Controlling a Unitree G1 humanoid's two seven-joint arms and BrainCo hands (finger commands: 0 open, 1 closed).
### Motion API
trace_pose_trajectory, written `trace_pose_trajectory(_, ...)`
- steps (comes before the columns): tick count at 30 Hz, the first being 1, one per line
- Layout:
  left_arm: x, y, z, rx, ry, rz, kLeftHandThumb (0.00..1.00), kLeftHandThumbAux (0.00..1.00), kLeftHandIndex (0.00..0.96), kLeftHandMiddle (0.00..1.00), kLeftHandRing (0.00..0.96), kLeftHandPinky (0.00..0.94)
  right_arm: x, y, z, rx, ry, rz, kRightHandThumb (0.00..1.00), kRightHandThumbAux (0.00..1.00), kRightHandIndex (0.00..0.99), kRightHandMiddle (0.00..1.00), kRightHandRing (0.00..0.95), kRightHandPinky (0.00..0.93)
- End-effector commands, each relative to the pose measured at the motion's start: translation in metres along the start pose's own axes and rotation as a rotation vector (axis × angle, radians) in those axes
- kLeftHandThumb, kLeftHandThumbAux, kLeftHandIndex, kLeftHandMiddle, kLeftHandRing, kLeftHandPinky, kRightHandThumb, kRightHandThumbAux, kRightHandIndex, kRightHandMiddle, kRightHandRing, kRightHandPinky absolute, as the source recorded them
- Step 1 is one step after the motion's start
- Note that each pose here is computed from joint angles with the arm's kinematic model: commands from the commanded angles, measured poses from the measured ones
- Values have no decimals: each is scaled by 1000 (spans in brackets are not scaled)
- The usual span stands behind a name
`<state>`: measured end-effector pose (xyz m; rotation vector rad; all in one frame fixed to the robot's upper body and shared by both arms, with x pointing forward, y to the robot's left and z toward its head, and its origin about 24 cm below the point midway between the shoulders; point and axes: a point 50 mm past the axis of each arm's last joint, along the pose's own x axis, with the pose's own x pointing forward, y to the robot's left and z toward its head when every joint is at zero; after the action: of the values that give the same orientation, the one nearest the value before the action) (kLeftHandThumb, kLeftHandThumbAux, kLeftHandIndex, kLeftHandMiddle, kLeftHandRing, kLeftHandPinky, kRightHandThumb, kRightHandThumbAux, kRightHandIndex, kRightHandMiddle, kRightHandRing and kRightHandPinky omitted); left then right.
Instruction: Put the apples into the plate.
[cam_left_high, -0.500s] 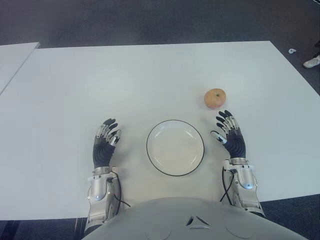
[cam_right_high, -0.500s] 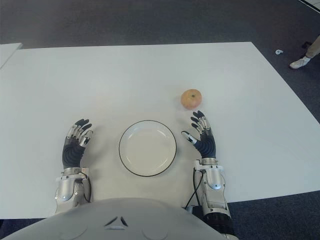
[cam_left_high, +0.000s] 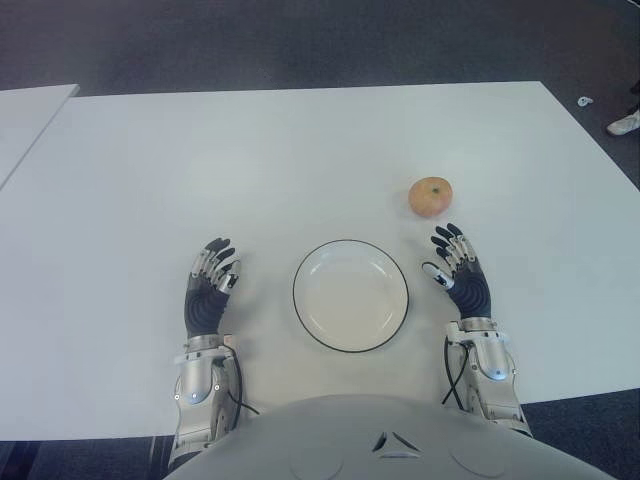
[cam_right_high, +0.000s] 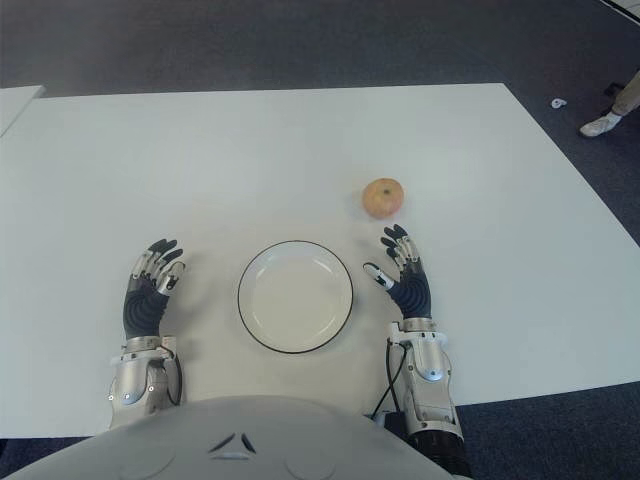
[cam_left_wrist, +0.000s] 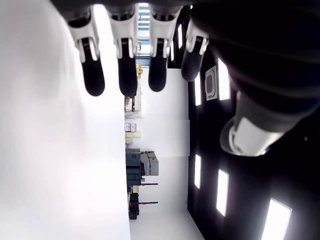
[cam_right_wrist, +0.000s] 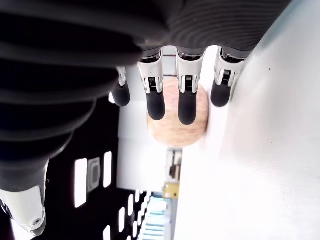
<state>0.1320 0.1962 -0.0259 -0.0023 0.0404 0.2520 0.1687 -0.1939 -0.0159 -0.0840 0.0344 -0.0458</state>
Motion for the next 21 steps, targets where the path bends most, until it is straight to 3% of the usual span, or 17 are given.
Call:
trace_pose_trajectory(1,-17,2,-23,-16,157,-5,281,600,197,205,235,271,-47,7,-53,34,367,-2,306,612,41,156,145,165)
trace_pose_trajectory(21,-16,3,-24,1,147,2,254,582,183,193,227,265,-46,5,-48,-16,321,-48,310,620,44,151,157,203)
